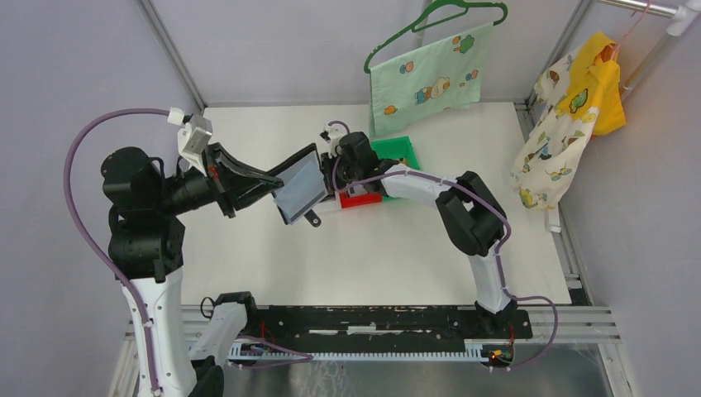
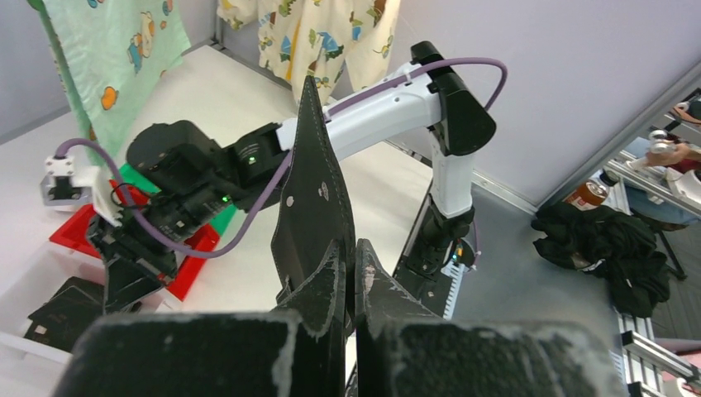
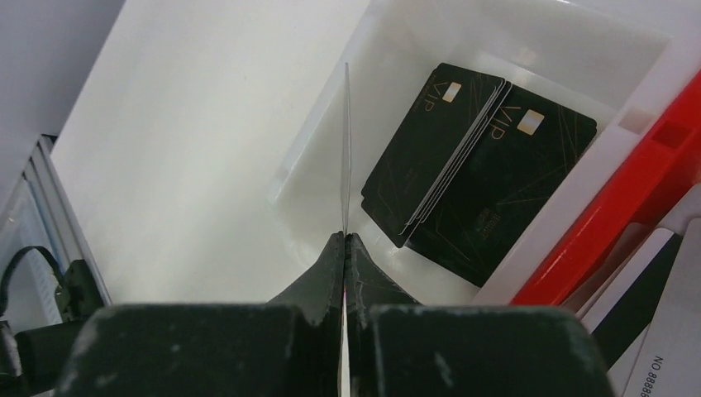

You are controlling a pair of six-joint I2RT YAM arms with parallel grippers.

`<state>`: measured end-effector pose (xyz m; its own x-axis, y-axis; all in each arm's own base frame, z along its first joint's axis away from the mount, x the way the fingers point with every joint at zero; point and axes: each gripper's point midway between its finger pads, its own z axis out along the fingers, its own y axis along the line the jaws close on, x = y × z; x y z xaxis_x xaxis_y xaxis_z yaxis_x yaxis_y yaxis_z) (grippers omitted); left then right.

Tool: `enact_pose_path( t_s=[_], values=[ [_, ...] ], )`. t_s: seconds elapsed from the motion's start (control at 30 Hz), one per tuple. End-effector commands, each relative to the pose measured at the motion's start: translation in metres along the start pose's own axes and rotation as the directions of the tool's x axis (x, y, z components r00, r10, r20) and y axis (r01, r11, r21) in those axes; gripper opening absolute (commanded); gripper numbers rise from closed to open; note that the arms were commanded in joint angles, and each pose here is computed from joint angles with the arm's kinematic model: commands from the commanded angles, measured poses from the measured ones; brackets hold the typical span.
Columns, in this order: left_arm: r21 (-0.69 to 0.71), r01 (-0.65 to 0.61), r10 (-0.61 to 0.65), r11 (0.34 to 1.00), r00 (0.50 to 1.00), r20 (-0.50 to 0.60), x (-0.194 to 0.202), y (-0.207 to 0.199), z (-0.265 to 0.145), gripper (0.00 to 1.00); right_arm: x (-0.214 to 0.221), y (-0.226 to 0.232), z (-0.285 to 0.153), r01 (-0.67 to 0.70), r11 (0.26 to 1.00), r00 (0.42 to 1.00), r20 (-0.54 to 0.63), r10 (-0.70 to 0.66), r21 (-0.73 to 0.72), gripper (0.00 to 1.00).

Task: Take the credit cards out of the card holder
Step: Place the credit card in the storage box.

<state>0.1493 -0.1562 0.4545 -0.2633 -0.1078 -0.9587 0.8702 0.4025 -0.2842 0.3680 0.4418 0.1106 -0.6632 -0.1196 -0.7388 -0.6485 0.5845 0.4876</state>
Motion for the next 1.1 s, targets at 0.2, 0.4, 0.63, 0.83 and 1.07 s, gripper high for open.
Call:
enact_pose_path(
  t_s=[0.2,0.4,0.63,0.83,1.07],
  values=[
    [0.071,0.021,-0.021,0.997,1.000,-0.001,-0.003,-0.014,-0.001,0.02,-0.018,-0.010,0.020,0.104,0.989,0.995,-0.006,-0.104,0.101,0.00],
    [0.074,0.041,-0.041,0.996,0.999,0.001,-0.004,-0.014,0.000,0.02,-0.028,-0.013,0.015,0.127,0.981,0.991,0.020,-0.132,0.144,0.22],
    [0.080,0.050,-0.050,0.996,0.999,0.002,-0.005,-0.015,0.000,0.02,-0.042,-0.012,0.002,0.156,0.970,0.986,0.028,-0.164,0.186,0.38],
    [0.087,0.070,-0.070,0.994,0.998,-0.006,-0.003,-0.014,0.001,0.02,-0.111,0.046,-0.083,0.248,0.967,0.929,0.270,-0.255,0.059,0.70],
    [0.106,0.089,-0.088,0.990,0.996,-0.013,-0.002,-0.019,0.000,0.02,-0.137,0.093,-0.215,0.493,0.869,0.756,0.507,-0.413,-0.028,0.98]
  ],
)
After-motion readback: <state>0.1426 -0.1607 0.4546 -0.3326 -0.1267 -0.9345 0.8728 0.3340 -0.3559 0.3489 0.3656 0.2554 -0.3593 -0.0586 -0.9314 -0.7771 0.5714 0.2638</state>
